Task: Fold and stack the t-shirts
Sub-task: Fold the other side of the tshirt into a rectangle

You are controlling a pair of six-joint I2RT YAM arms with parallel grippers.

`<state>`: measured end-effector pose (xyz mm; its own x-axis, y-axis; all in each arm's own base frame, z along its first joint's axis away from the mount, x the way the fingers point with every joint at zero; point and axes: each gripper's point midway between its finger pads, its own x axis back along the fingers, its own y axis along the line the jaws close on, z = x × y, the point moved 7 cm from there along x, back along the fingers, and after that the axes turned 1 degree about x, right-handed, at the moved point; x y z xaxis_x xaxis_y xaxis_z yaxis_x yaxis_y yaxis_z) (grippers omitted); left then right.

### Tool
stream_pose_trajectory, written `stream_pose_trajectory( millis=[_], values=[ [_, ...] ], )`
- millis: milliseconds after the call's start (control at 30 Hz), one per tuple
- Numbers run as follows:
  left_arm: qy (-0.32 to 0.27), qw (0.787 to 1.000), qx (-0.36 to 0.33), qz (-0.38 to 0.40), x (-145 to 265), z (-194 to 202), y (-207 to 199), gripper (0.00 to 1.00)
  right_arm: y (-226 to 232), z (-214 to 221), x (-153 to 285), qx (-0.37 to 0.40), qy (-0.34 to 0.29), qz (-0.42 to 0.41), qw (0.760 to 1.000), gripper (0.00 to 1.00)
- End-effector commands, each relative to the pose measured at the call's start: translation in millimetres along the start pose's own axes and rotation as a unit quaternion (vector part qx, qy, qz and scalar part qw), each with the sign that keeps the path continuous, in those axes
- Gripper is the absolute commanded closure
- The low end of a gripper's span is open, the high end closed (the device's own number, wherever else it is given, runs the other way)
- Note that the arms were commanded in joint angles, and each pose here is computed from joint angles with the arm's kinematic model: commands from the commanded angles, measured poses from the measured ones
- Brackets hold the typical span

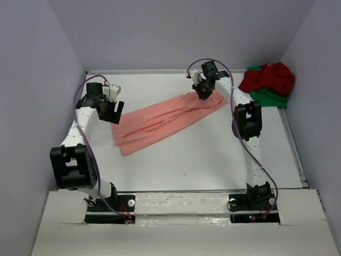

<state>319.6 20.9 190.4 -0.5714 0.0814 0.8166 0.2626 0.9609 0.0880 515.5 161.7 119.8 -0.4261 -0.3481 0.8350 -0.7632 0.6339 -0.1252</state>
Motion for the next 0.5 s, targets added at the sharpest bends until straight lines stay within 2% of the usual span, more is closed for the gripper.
stream_pose_trajectory(
  millis=[0,67,333,467],
  values=[
    [-0.023,1.000,-0.006,0.006,11.9,-3.8,-3.1,0.11,-7.0,-16.7,18.2,0.008,-0.016,0.032,0.999,0.82],
    [-0.026,1.000,-0.007,0.007,13.0,-4.8,-3.4,0.11,-7.7,-20.1,26.2,0.009,-0.021,0.037,0.999,0.75],
    [-0.037,0.999,-0.008,0.011,18.4,-6.1,-5.4,0.11,0.3,-60.9,88.0,0.028,-0.078,0.070,0.994,0.66],
    [-0.044,0.999,-0.010,0.013,21.3,-6.1,-6.5,0.11,14.6,-72.8,102.6,0.040,-0.091,0.068,0.993,0.64]
  ],
)
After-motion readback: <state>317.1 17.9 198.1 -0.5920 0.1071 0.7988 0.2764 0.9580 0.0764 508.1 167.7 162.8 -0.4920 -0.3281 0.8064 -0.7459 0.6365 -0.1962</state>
